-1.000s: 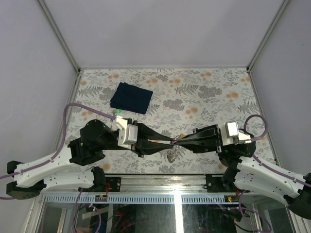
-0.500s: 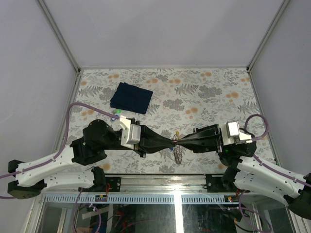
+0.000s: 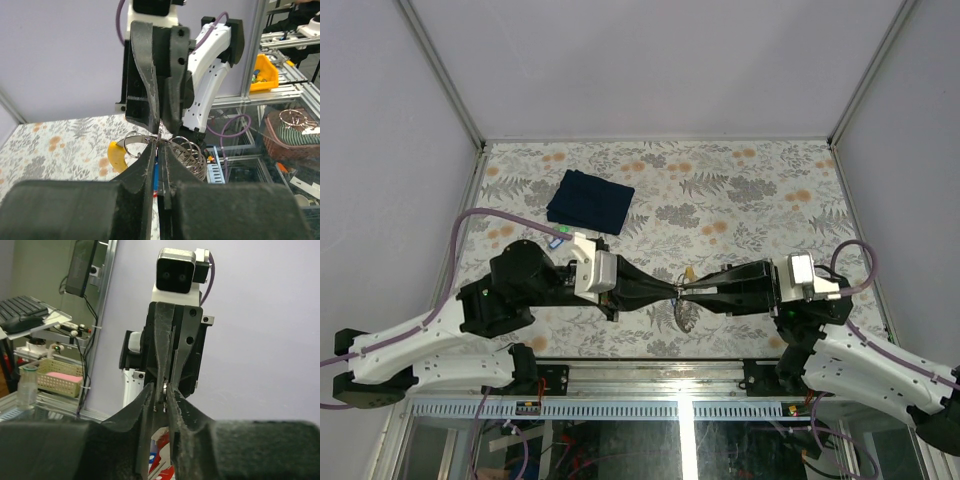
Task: Put the keys on the keyring
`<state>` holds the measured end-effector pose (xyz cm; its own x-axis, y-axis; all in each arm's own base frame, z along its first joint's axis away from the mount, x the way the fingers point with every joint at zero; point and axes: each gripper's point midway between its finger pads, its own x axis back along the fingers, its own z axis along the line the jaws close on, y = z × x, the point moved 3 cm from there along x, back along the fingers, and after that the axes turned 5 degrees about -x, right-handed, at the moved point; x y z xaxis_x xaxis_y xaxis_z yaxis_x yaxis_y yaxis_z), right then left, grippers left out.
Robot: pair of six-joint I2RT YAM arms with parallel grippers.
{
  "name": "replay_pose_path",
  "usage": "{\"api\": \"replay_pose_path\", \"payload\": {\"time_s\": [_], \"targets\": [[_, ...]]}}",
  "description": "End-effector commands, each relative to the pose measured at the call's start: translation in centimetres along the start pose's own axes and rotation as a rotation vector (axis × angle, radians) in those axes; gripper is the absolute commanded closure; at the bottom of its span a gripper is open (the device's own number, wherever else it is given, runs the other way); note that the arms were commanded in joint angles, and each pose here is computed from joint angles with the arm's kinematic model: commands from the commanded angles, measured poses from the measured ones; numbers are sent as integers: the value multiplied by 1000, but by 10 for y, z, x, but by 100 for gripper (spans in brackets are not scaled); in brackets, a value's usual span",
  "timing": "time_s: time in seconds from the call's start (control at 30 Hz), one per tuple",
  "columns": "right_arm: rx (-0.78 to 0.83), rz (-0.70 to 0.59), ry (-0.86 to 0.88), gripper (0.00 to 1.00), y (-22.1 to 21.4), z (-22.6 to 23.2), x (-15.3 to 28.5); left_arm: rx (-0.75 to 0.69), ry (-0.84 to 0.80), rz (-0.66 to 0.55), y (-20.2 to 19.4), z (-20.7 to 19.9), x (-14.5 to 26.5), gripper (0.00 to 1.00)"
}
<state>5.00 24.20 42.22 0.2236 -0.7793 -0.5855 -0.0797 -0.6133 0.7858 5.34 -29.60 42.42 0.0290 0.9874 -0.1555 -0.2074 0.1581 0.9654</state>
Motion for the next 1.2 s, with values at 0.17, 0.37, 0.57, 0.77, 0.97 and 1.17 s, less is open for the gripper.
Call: {"api": "replay_pose_path", "payload": {"time_s": [0.17, 0.37, 0.57, 0.77, 0.97, 1.17], "targets": [[192, 111, -117, 67, 18, -10, 10, -5, 93, 294, -5, 16, 23, 100], [215, 253, -230, 66, 1, -21, 31, 31, 131, 619, -39, 24, 38, 100], [197, 334, -255, 65, -20, -21, 46, 35, 144, 843, -59, 31, 44, 100], [181, 393, -259, 65, -44, -20, 61, 57, 139, 1047, -76, 33, 53, 100], [168, 419, -259, 66, -59, -17, 70, 70, 155, 1221, -98, 33, 66, 100], [141, 426, -229, 66, -71, -17, 69, 83, 127, 1206, -97, 32, 59, 100]]}}
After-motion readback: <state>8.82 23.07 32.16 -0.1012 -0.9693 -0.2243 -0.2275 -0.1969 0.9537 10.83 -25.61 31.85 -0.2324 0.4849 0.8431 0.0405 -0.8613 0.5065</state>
